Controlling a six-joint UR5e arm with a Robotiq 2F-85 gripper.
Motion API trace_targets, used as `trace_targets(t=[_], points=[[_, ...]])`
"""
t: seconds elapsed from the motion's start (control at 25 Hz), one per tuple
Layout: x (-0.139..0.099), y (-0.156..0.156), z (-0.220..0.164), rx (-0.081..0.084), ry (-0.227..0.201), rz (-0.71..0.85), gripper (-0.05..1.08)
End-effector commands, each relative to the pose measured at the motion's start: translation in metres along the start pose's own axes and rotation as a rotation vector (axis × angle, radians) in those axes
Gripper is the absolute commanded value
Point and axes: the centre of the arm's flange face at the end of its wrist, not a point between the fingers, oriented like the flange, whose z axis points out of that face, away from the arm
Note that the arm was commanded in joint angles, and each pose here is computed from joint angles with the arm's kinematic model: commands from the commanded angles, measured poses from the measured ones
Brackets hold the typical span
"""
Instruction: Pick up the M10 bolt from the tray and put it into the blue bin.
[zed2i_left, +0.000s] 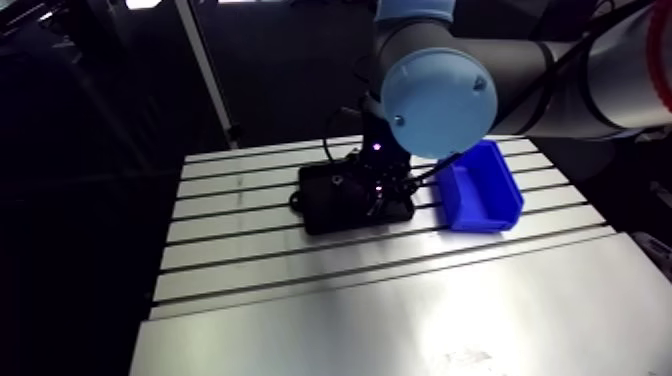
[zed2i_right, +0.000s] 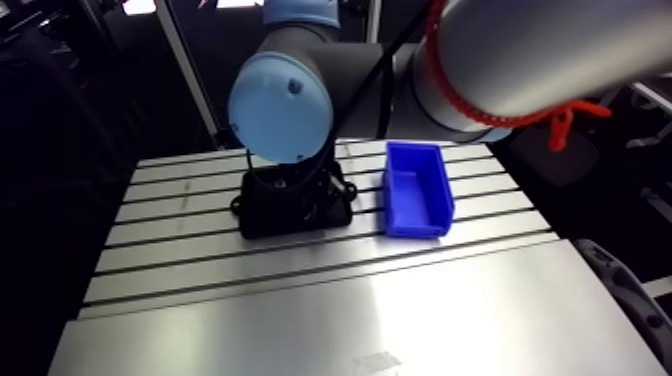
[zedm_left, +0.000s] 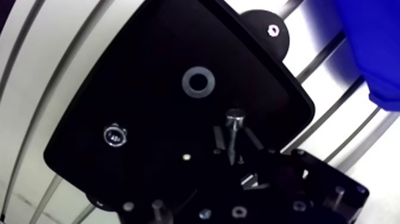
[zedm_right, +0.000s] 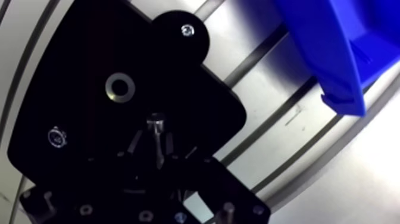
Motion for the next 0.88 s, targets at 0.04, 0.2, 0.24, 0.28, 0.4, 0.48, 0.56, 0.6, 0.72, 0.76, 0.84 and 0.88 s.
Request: trace_targets(t=[0.04,0.2,0.24,0.28,0.4,0.48,0.56,0.6,0.72,0.76,0.84,0.88], points=[[0.0011,-0.0001,-0.0008,0.002,0.002,0.001,0.7],[0.001,-0.0008,-0.0004,0.0,0.002,-0.001,0.7],[0.0016,-0.0002,-0.0005,0.0,0.002,0.001,0.7],[0.0014,-0.001,-0.0018,0.001,0.004,-0.002,0.7],[0.002,-0.0005,-0.0019,0.001,0.004,0.001,0.7],[0.0021,-0.0006,-0.002,0.002,0.006,0.001,0.7],[0.002,-0.0007,-0.002,0.004,0.005,0.001,0.7],[0.002,-0.0007,-0.002,0.004,0.005,0.001,0.7],[0.002,-0.0007,-0.002,0.004,0.005,0.001,0.7],[0.002,-0.0007,-0.002,0.004,0.005,0.001,0.7],[0.0021,-0.0007,-0.0012,0.003,0.003,0.001,0.7],[0.0021,-0.0007,-0.0012,0.003,0.003,0.001,0.7]])
